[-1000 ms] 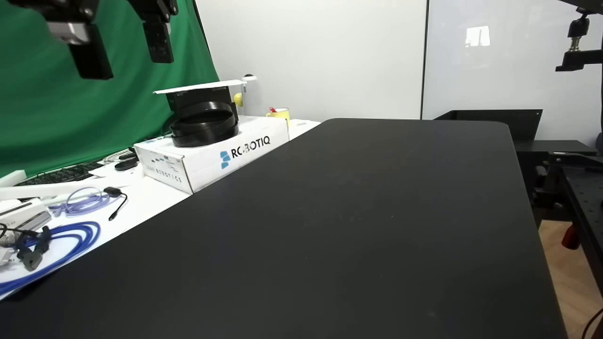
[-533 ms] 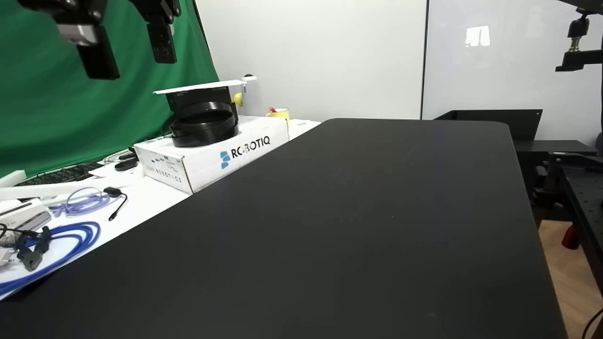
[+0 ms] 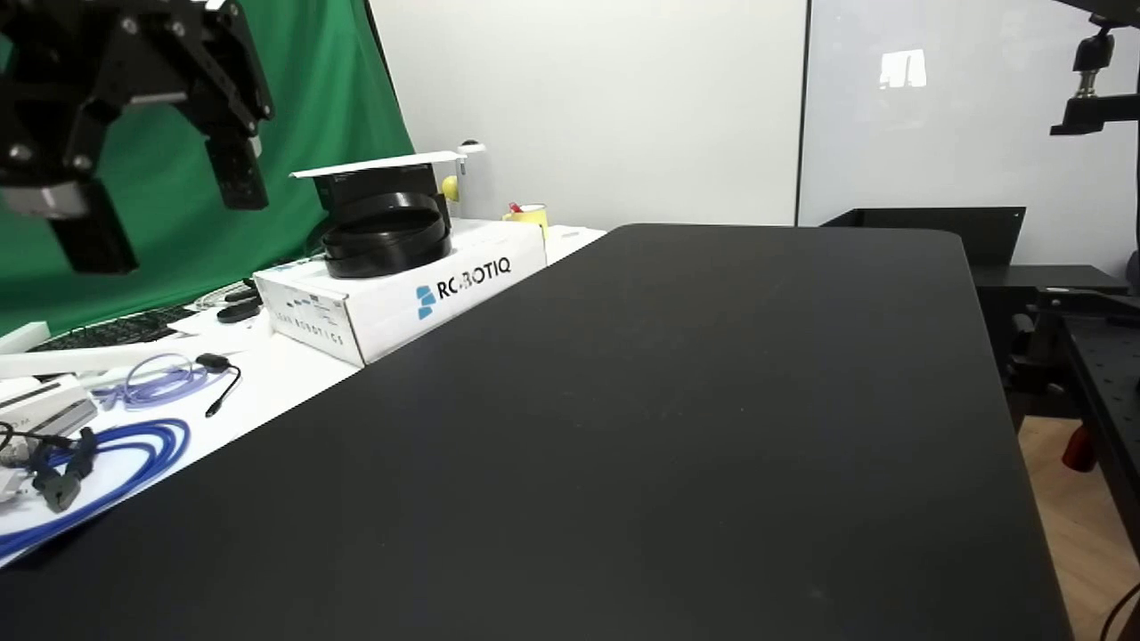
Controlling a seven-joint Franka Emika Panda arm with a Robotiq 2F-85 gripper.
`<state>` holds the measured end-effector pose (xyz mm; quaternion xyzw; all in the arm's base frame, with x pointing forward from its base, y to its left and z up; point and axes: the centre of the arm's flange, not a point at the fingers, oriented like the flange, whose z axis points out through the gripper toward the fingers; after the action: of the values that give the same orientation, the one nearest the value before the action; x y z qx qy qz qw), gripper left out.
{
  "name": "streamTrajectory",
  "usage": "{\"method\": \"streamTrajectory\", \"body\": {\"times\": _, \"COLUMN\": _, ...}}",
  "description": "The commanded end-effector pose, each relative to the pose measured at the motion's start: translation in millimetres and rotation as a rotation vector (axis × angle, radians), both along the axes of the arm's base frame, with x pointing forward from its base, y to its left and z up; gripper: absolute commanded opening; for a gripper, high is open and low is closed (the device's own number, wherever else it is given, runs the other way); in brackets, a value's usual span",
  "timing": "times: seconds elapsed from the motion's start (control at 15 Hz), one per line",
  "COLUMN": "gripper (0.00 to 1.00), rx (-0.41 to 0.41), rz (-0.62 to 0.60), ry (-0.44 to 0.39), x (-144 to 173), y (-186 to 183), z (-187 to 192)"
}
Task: Move the white bottle resting on the silver object to the right side of the table
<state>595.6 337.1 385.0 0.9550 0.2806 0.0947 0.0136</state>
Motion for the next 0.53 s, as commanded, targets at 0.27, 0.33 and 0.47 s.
{"method": "streamTrajectory", "body": {"times": 0.27, "gripper": 1.0, "rx": 0.06, "rz": -0.008, "ry": 0.083, "x": 58, "y": 78, "z": -26}}
{"method": "streamTrajectory", "body": {"times": 0.33, "gripper": 1.0, "rx": 0.066, "rz": 0.002, "ry": 0.095, "x": 57, "y": 87, "z": -26}}
{"method": "streamTrajectory", "body": {"times": 0.47, "gripper": 1.0, "rx": 0.073, "rz": 0.034, "ry": 0.114, "x": 45, "y": 107, "z": -27}}
